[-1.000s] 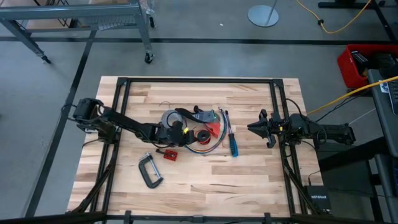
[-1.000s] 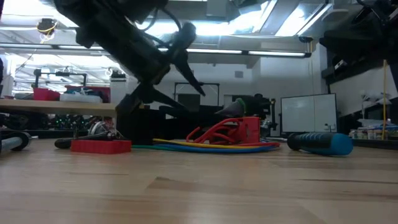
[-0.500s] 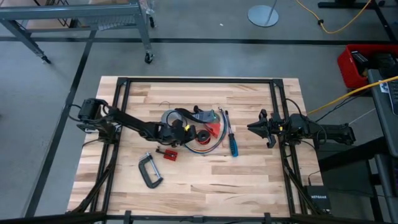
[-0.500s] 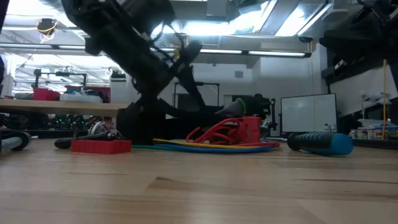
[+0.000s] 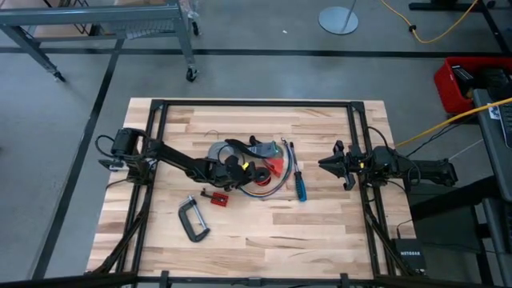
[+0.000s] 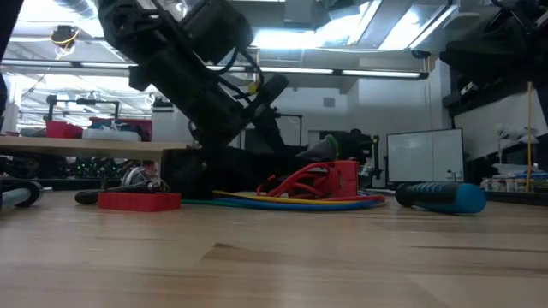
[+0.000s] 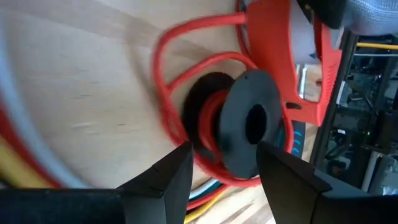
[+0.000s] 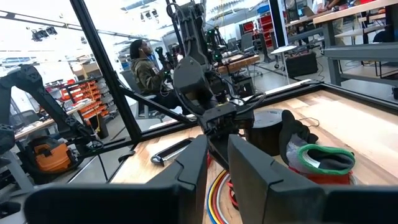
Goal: Coil cords
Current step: Uncoil the red wire cable from the black spool
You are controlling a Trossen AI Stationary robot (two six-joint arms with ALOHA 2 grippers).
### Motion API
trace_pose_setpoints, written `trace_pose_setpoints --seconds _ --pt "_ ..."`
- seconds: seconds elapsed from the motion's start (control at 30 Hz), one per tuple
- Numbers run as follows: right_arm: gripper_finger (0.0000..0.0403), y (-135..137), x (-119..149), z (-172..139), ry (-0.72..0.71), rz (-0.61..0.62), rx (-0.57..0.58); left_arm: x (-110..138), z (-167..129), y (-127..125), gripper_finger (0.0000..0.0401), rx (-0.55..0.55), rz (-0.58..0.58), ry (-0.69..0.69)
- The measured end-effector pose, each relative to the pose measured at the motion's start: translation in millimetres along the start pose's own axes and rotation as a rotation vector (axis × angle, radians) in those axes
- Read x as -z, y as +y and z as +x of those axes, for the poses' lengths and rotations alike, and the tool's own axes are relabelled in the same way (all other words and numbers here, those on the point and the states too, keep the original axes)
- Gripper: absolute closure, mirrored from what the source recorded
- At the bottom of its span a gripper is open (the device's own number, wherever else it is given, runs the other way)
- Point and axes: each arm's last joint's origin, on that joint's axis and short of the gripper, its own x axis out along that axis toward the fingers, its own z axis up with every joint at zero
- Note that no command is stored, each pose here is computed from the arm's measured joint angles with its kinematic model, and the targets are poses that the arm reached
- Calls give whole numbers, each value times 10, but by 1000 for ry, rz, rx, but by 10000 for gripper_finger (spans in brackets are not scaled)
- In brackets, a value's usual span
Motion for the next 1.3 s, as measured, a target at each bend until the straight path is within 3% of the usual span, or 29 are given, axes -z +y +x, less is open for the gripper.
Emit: trace_pose_setpoints --seconds 0.47,0.8,0.97,1.3 --pt "333 -2 6 0 6 0 2 -96 116 -159 243 17 53 -23" --pt "333 -2 7 0 7 -3 2 -62 108 -179 392 36 173 20" --pt "333 -2 7 0 8 -3 2 -57 104 -188 397 44 240 19" --pt "333 13 10 0 21 -3 -50 -32 -4 -403 400 223 381 13"
